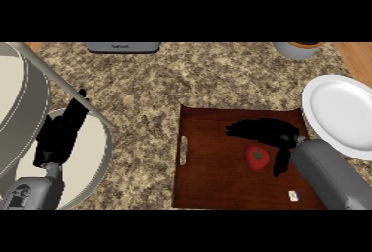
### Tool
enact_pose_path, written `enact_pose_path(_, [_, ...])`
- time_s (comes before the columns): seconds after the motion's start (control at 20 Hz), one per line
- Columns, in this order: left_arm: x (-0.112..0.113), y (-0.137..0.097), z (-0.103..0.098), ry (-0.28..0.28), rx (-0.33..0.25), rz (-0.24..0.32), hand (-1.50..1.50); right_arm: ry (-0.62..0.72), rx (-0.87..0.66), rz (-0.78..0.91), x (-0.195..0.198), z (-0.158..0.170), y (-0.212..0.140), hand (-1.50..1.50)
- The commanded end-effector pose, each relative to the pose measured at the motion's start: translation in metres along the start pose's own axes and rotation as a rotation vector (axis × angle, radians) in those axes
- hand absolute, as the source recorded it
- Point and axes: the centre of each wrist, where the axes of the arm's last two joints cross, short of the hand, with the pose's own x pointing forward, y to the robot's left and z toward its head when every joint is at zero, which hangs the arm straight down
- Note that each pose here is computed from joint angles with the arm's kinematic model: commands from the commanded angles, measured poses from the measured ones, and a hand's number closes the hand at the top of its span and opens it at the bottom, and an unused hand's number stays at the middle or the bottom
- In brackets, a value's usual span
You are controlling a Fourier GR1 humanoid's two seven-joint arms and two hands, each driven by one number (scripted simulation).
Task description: Pick the tomato from the tray and place it in the plate
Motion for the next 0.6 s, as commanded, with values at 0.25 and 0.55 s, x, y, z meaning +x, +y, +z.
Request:
enact_pose_path(0.25, [-0.006,-0.01,0.001,-0.02,-0.001,0.011,0.0,-0.038,0.131,0.078,0.01,-0.014,0.002,1.5])
enact_pose_path(0.55, [-0.005,-0.011,0.005,-0.015,-0.008,0.01,0.0,-0.118,0.147,0.09,0.009,-0.011,0.037,1.5])
